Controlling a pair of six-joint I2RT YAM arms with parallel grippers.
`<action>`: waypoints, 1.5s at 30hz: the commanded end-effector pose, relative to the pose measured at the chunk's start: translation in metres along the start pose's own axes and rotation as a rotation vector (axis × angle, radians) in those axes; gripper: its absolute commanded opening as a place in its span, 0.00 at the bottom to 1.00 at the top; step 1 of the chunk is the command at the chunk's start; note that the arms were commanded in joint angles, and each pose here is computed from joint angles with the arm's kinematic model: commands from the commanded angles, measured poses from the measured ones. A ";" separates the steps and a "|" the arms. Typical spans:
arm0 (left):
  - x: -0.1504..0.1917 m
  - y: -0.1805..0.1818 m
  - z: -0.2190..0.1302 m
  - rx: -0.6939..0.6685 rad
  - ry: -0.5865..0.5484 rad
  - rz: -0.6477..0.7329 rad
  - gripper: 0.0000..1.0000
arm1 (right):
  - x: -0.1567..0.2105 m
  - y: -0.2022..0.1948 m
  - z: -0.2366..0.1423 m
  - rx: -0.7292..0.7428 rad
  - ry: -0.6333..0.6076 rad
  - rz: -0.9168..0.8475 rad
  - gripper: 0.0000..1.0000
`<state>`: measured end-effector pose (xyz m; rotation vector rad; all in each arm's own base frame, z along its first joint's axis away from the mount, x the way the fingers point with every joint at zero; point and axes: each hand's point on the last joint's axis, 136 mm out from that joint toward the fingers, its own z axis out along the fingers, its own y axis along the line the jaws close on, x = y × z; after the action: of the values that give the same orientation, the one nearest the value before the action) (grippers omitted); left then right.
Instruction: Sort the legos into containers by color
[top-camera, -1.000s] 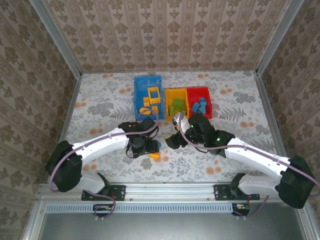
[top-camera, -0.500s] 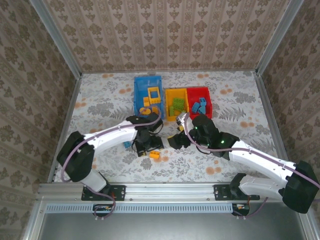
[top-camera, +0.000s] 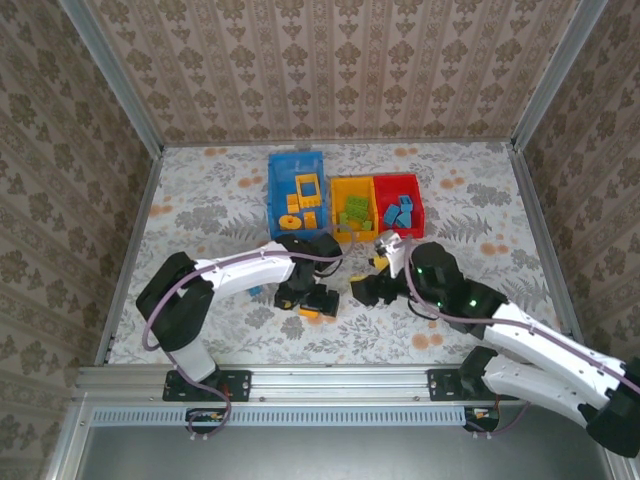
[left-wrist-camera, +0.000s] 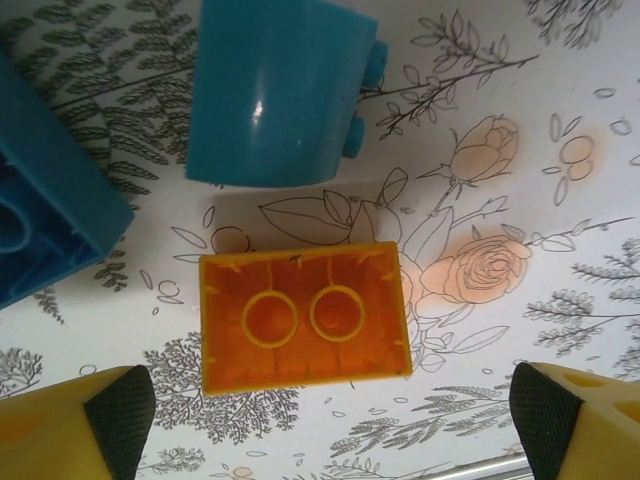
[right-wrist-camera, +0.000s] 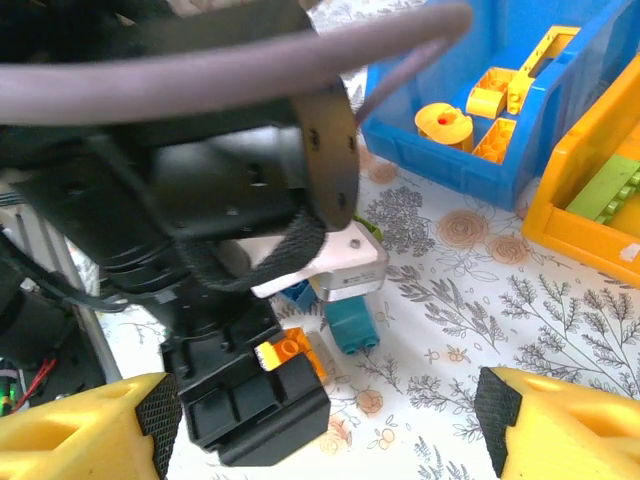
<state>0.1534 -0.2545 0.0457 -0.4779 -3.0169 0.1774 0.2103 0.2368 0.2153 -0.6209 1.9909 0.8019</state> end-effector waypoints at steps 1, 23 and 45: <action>0.000 -0.005 0.005 0.011 0.023 0.055 0.93 | 0.017 -0.004 -0.014 0.011 0.032 0.048 0.81; -0.047 0.006 -0.071 -0.052 -0.215 0.014 0.48 | 0.000 -0.009 -0.029 0.053 -0.030 0.067 0.82; -0.258 0.103 -0.136 -0.096 -0.485 -0.223 0.43 | -0.097 -0.055 0.026 0.182 -0.161 0.190 0.81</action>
<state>0.4220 -0.2306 0.1344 -0.1358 -3.4648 0.1659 0.3061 0.2309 0.2602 -0.2935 1.9940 0.7263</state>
